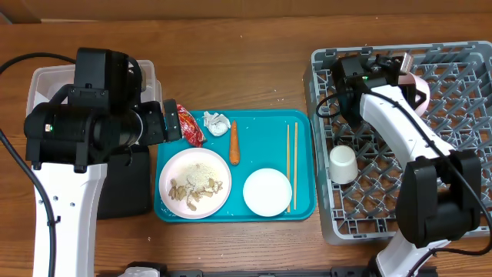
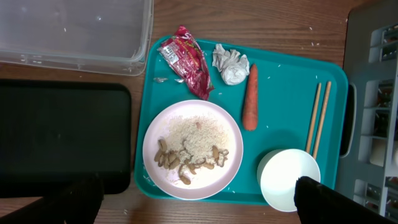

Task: Sort waste into correct bins and load items into the dishwasher
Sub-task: 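Set the white bowl tilted into the back of the dish rack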

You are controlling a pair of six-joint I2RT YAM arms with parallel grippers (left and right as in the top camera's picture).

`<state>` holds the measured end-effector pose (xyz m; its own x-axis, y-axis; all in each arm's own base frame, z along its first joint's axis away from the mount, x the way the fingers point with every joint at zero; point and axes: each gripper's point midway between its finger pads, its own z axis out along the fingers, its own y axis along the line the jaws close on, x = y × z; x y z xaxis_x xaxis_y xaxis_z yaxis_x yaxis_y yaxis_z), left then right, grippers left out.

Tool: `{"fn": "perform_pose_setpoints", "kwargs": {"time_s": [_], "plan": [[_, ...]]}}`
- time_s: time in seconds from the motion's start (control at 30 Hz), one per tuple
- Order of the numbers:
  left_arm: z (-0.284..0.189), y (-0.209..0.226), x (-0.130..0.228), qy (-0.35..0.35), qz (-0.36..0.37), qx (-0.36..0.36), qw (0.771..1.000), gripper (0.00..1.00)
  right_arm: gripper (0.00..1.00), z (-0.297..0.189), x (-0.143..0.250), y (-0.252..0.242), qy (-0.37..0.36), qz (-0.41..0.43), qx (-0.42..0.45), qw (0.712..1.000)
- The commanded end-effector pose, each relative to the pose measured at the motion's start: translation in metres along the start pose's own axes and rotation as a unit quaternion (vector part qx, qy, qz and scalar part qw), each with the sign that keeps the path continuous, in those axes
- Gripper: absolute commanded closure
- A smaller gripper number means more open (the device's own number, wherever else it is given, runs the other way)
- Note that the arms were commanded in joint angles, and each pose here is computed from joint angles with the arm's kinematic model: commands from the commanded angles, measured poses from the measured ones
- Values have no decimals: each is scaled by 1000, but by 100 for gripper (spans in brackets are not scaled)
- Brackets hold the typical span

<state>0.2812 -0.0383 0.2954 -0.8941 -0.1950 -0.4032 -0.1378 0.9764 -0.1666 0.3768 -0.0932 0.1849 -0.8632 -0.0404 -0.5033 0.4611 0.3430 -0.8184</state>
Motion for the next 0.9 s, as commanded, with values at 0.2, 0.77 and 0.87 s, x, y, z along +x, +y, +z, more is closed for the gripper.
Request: {"fn": "perform_pose_setpoints", "kwargs": {"time_s": [0.2, 0.77, 0.87], "plan": [[-3, 2, -2, -8, -5, -2, 1000, 0, 93, -2, -4, -11, -31, -22, 60, 997], [-3, 2, -2, -8, -5, -2, 1000, 0, 86, -23, 9, 32, -21, -64, -17, 998], [-3, 2, -2, -8, -5, -2, 1000, 0, 67, -41, 6, 36, -45, -79, -23, 996]]}}
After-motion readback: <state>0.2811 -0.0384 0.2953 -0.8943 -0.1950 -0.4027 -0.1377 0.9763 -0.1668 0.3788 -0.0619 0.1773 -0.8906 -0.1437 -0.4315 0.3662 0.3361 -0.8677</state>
